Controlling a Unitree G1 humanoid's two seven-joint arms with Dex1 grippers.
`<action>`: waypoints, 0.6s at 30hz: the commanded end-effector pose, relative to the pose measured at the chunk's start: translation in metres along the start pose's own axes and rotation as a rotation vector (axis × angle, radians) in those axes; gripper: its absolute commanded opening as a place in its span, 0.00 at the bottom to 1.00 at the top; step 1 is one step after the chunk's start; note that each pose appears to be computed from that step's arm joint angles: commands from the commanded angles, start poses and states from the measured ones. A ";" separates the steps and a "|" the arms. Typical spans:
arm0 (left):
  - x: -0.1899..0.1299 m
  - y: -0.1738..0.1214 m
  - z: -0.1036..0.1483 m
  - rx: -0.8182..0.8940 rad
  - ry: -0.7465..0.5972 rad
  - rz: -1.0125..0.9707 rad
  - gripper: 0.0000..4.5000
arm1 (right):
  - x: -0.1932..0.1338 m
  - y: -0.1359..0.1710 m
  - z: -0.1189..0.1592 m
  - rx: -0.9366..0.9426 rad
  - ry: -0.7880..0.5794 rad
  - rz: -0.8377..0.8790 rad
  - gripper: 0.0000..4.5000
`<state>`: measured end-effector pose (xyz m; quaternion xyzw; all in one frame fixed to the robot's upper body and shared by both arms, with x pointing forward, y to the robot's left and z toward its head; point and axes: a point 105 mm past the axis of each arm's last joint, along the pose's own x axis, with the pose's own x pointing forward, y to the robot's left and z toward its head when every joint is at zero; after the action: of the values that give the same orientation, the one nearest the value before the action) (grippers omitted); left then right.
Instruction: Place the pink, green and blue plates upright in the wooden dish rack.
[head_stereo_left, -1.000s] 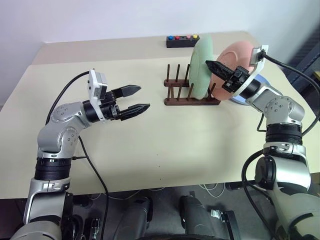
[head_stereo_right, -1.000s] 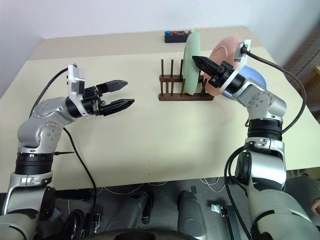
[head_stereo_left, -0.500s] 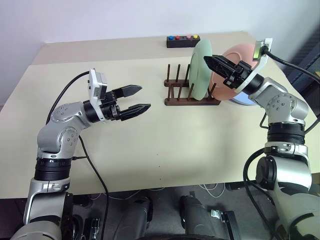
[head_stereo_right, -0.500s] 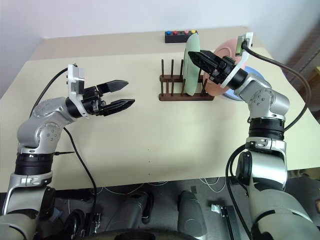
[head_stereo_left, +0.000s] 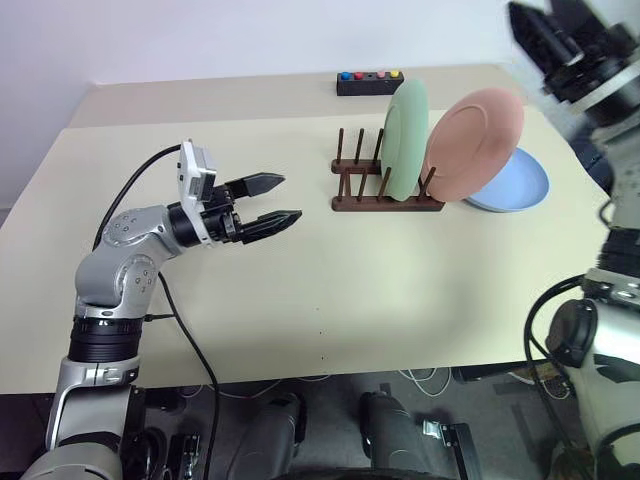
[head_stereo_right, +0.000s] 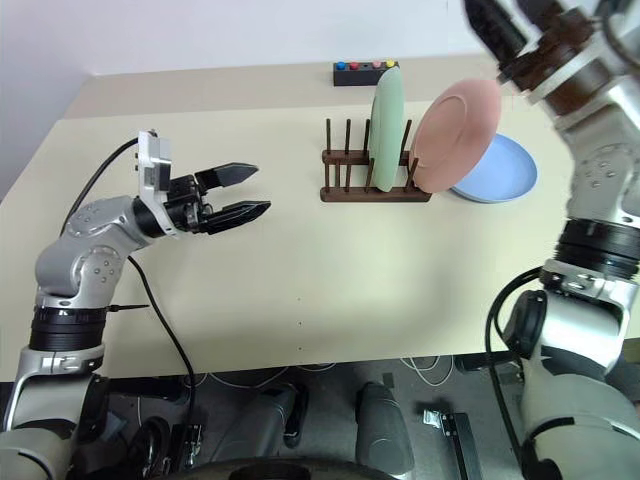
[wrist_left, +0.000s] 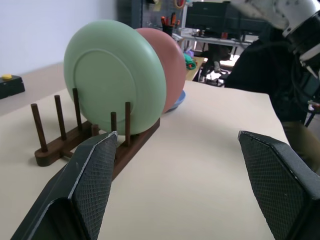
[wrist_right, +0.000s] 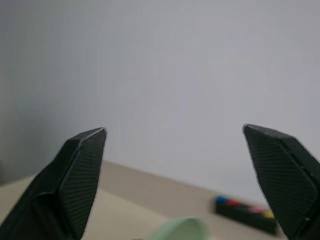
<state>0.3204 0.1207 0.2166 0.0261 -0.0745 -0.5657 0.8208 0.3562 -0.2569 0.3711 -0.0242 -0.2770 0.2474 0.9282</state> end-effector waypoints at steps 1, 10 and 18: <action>0.009 -0.009 -0.008 0.065 0.101 -0.050 0.89 | -0.027 -0.026 -0.011 -0.236 0.160 -0.092 0.99; 0.052 -0.031 -0.023 -0.039 0.065 -0.081 0.89 | -0.100 -0.051 -0.087 -0.463 0.762 -0.033 0.99; 0.080 -0.043 -0.026 -0.032 0.041 -0.027 0.89 | -0.115 -0.031 -0.133 -0.296 0.867 0.066 0.99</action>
<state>0.3160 0.0318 0.1794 0.0127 -0.0218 -0.5796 0.8145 0.3569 -0.3247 0.1936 -0.2605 0.1221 0.2031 0.9359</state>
